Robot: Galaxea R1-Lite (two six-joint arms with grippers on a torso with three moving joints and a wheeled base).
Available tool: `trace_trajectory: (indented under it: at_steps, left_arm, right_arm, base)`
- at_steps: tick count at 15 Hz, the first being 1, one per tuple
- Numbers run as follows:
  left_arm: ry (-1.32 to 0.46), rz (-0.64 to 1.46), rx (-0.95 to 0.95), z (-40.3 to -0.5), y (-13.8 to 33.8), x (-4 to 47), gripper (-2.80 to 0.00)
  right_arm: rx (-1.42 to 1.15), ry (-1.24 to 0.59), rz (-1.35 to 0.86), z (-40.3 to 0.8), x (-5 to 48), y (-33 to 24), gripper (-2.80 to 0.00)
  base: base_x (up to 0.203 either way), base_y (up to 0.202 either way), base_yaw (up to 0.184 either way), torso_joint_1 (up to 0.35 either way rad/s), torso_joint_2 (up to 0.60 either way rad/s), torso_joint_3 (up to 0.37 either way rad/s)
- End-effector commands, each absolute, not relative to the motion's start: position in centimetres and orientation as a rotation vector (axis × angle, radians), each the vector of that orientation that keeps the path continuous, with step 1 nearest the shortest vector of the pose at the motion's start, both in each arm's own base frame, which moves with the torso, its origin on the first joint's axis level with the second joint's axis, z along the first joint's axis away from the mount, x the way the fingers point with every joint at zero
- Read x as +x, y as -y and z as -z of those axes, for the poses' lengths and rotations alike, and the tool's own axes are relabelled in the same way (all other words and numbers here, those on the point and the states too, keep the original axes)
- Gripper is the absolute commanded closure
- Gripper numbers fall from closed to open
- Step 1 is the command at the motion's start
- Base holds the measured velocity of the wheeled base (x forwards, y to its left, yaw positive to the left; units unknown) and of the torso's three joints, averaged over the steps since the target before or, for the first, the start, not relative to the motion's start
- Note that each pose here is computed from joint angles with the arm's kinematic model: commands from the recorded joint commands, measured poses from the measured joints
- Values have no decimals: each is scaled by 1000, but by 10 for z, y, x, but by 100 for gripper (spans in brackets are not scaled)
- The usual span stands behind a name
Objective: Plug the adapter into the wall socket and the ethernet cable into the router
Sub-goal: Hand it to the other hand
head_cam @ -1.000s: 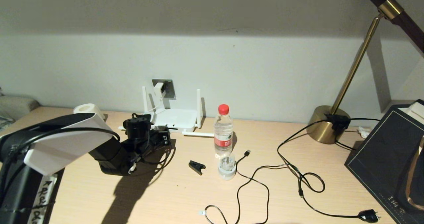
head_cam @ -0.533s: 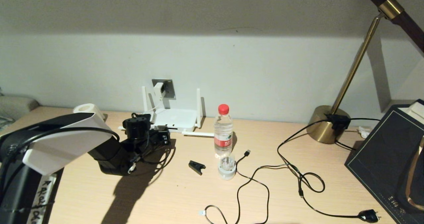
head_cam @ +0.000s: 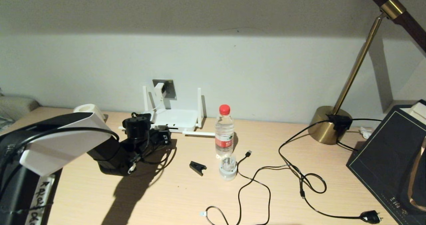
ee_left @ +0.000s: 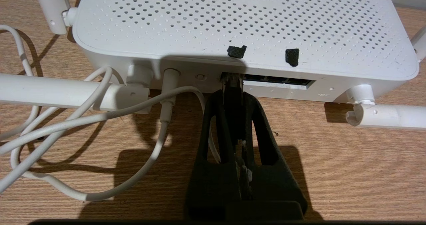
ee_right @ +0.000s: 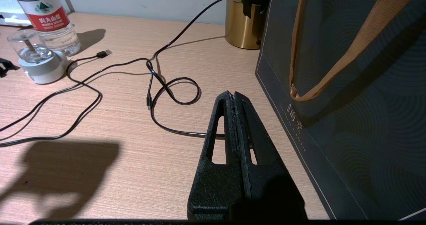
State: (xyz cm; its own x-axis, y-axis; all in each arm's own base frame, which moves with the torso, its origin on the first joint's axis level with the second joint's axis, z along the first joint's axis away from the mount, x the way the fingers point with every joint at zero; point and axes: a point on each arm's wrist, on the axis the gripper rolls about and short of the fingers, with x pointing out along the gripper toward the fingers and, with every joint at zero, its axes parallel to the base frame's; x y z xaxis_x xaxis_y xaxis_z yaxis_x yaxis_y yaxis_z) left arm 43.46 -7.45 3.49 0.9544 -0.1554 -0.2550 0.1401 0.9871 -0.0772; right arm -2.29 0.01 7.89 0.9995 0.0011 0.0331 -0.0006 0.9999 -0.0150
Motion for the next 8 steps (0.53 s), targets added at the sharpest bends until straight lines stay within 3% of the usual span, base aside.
trace_trajectory:
  at_steps: [1,8]
  left_arm:
    - [-260,151,-60,-35,74,434,0]
    - [-302,166,-59,-40,74,434,0]
  right_arm:
    - [-15,23,-1,-76,-22,0,0]
    - [-15,23,-1,-76,-22,0,0]
  base:
    - [0,0,0,0,0,0]
    - [0,0,0,0,0,0]
